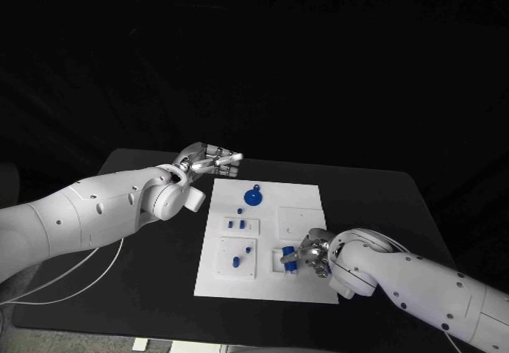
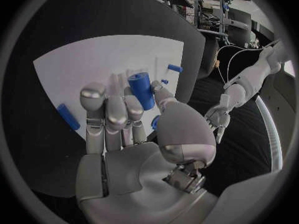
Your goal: Assemble the parts on the task board
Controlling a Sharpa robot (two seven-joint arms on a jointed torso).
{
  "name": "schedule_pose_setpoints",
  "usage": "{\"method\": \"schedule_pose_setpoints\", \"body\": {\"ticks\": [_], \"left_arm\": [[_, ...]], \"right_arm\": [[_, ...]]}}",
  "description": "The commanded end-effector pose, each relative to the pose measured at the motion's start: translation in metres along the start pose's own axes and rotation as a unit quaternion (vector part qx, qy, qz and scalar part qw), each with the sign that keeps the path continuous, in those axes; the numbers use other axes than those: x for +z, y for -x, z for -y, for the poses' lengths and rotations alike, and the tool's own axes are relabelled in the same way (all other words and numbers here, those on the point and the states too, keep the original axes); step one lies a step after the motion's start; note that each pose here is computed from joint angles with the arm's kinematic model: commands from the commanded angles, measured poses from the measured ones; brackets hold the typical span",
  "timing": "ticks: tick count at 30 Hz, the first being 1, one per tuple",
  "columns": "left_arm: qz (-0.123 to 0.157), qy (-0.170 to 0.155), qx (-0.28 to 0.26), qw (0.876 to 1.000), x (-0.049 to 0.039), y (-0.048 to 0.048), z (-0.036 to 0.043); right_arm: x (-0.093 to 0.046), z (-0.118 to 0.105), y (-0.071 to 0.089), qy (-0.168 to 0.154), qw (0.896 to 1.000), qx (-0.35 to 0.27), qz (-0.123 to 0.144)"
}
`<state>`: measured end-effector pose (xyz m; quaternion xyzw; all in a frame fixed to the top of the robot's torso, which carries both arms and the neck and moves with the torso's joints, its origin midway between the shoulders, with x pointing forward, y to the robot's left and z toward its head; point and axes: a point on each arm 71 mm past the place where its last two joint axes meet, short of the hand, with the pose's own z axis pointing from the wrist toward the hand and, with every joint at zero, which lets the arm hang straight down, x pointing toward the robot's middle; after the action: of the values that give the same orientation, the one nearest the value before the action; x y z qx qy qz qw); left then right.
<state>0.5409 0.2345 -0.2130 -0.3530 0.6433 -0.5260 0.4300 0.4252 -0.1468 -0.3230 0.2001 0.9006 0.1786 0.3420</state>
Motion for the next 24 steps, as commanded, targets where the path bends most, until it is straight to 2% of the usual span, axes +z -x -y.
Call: {"method": "schedule_pose_setpoints", "body": {"ticks": [1, 17, 24], "left_arm": [[0.004, -0.001, -0.001, 1.000, 0.0008, -0.0008, -0.0003], [-0.004, -0.002, -0.011, 1.000, 0.0010, -0.0061, -0.0001], [-0.009, -0.004, -0.015, 1.000, 0.0012, -0.0085, 0.0005]], "right_arm": [[0.003, -0.002, -0.003, 0.002, 1.000, -0.010, -0.009], [0.015, -0.005, -0.014, -0.012, 0.998, -0.022, -0.050], [0.018, -0.006, -0.015, -0.014, 0.998, -0.025, -0.053]]}}
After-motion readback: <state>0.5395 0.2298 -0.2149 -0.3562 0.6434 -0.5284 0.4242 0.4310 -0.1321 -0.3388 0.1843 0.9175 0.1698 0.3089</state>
